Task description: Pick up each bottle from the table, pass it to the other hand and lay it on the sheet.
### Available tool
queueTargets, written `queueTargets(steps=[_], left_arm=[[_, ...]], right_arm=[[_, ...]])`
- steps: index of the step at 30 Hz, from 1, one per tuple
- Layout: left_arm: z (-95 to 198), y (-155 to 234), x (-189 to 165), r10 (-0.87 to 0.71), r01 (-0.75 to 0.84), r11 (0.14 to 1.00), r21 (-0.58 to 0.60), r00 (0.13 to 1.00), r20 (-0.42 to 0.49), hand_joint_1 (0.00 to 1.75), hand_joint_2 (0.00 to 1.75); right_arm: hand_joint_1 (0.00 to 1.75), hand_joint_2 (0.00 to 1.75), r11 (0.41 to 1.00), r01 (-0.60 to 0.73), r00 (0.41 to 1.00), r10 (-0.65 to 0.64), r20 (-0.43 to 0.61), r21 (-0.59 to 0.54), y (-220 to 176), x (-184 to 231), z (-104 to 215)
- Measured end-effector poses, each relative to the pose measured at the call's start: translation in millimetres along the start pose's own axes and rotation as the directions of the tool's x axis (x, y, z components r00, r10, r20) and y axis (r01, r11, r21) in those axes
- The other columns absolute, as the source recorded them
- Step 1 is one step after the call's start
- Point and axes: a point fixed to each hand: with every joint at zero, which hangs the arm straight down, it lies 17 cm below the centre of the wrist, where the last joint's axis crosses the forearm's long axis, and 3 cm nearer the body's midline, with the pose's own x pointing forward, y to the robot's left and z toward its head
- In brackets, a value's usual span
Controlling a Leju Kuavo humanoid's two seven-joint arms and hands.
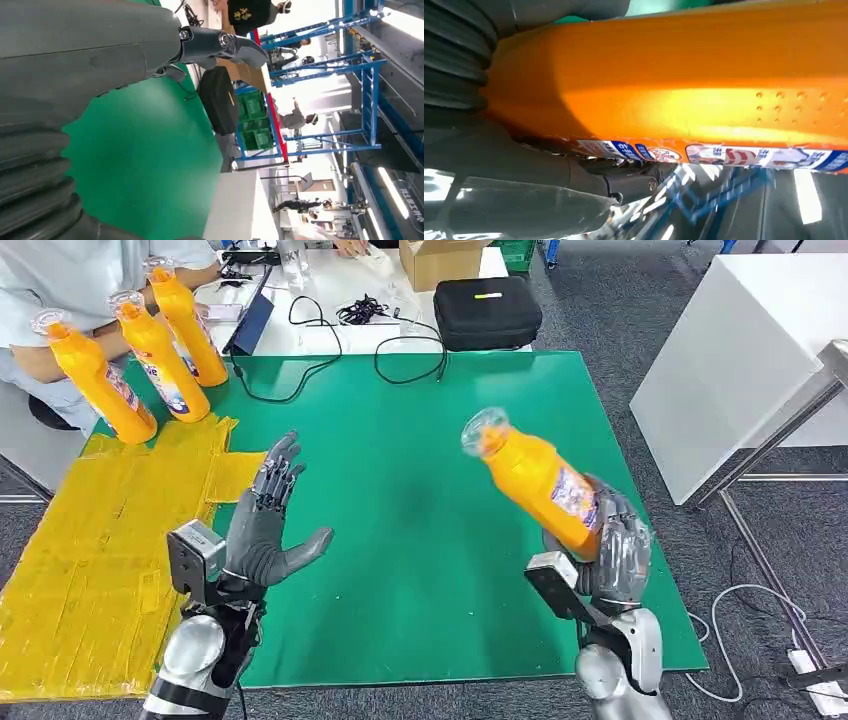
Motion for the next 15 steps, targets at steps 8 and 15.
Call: queueTargets(steps=[8,15], left_arm=[[-3.4,-15.6,-4.1,0.025,-0.025,0.999,-0.044,1.000,-0.014,0.00,1.75],[-12.8,-32.0,-1.4,0.056,-0.056,0.993,-0.099,0.998,-0.008,0.00,1.75]], right_arm=[[1.75,1.75,0.978,0.194,0.981,-0.195,-0.003,-0.070,-8.9,18.1,-16.7],[1.75,1.75,0.859,0.500,0.864,-0.504,0.007,0.111,50.5,68.2,-29.2]])
